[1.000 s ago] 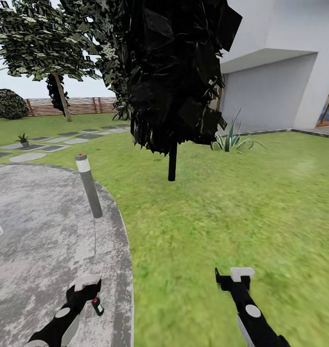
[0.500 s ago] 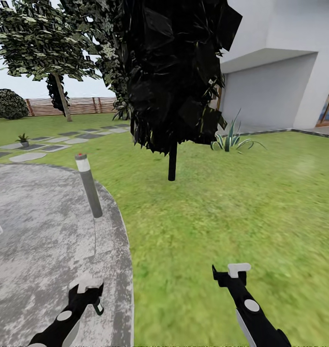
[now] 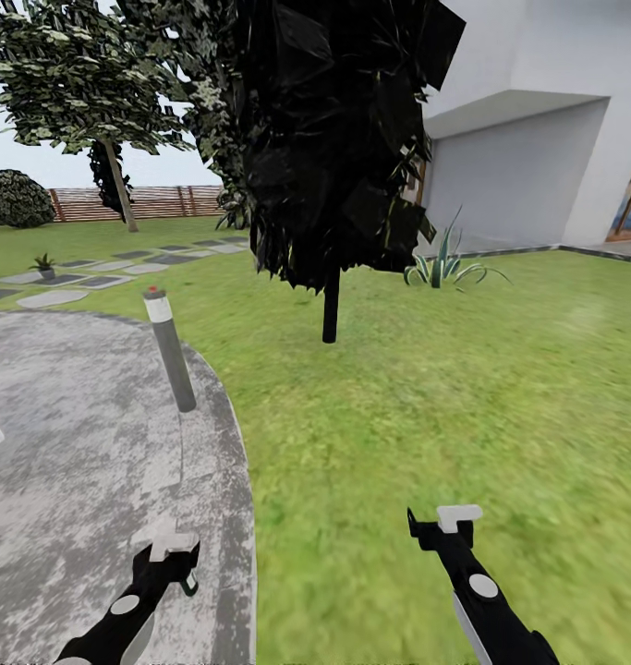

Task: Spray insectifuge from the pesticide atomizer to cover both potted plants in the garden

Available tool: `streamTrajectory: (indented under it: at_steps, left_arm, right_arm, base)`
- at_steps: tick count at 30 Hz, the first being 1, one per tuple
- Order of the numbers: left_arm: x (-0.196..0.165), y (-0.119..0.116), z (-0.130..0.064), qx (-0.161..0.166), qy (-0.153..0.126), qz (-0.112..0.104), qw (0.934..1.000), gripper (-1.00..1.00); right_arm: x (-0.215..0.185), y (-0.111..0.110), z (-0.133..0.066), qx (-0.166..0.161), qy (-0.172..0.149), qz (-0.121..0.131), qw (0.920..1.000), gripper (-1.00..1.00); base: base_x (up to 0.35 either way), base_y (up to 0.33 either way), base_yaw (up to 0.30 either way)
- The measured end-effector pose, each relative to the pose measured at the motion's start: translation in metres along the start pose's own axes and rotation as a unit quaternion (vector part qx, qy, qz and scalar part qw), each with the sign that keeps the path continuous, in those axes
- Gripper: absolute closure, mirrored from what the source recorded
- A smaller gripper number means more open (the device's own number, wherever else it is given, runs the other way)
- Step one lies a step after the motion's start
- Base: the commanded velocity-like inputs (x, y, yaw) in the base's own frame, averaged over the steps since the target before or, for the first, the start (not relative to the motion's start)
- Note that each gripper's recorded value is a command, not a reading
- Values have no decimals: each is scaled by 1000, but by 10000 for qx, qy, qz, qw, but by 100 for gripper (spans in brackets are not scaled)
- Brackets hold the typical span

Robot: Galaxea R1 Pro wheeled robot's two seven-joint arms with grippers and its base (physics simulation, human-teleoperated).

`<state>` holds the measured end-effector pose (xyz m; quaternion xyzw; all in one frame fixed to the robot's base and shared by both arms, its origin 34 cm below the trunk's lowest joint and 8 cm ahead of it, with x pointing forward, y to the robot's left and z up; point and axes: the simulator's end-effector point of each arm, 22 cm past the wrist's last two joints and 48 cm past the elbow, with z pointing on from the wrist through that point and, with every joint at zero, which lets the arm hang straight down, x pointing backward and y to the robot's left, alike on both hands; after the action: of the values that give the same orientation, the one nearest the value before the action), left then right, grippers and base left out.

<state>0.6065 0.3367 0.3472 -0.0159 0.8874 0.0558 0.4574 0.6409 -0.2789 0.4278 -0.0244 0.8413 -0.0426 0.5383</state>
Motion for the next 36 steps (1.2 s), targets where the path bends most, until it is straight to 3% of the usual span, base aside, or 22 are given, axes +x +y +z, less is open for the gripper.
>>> streamTrajectory:
  at_steps: [18,36]
  left_arm:
    - [43,-2,15,-11,31,-21,10000,-100]
    - [99,-4,26,-11,524,16,9986,-100]
  right_arm:
    - [44,3,8,12,17,14,10000,-100]
    - [101,9,17,-25,518,-5,9987,-100]
  base:
    - [0,0,0]
    - [0,0,41]
